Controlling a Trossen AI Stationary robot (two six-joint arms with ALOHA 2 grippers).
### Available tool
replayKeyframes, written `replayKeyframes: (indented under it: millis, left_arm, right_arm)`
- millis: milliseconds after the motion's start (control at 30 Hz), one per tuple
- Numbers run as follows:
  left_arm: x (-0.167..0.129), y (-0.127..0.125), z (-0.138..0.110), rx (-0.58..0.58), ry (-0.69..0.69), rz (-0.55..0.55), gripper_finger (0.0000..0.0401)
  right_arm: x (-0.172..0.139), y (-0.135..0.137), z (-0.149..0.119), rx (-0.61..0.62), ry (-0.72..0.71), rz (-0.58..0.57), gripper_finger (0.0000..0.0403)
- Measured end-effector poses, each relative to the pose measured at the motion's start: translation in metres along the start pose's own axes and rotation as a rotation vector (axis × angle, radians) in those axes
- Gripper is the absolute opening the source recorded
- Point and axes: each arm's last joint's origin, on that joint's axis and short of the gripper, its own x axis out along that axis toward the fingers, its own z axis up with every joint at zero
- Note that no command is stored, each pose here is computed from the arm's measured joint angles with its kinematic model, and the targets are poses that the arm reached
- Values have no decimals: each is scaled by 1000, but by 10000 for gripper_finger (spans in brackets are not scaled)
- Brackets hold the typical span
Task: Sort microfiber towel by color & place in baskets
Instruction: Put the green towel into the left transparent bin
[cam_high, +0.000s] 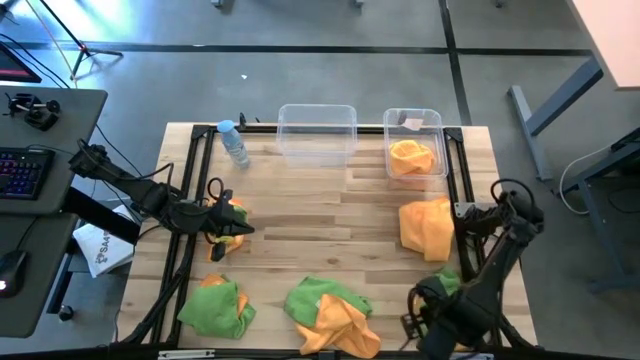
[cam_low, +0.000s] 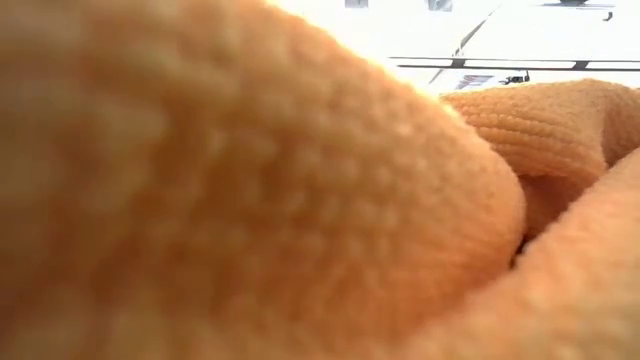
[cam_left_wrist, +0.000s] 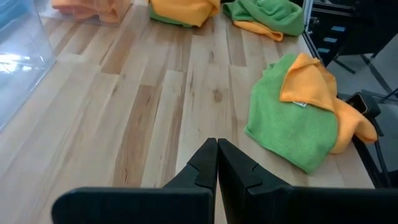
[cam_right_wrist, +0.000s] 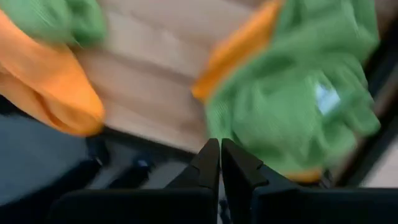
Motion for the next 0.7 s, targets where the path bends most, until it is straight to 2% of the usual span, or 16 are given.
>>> replayKeyframes:
  millis: [133,400,533,700]
  left_arm:
    - [0,-1,2,-8,-19,-7,0]
    - [0,-1,2,-10,-21,-8,0]
    - [0,-1,3,-28,-27,-11,0]
    - [0,-2,4,-35,-40,-16,0]
  right_arm:
    - [0,-6,-5,-18,37,-54,55]
    - [1,-20,-15,-209,22,-112,136]
    - [3,-20,-16,-311,23,-117,150]
    - [19,-13,-20,-527,41,-171,148]
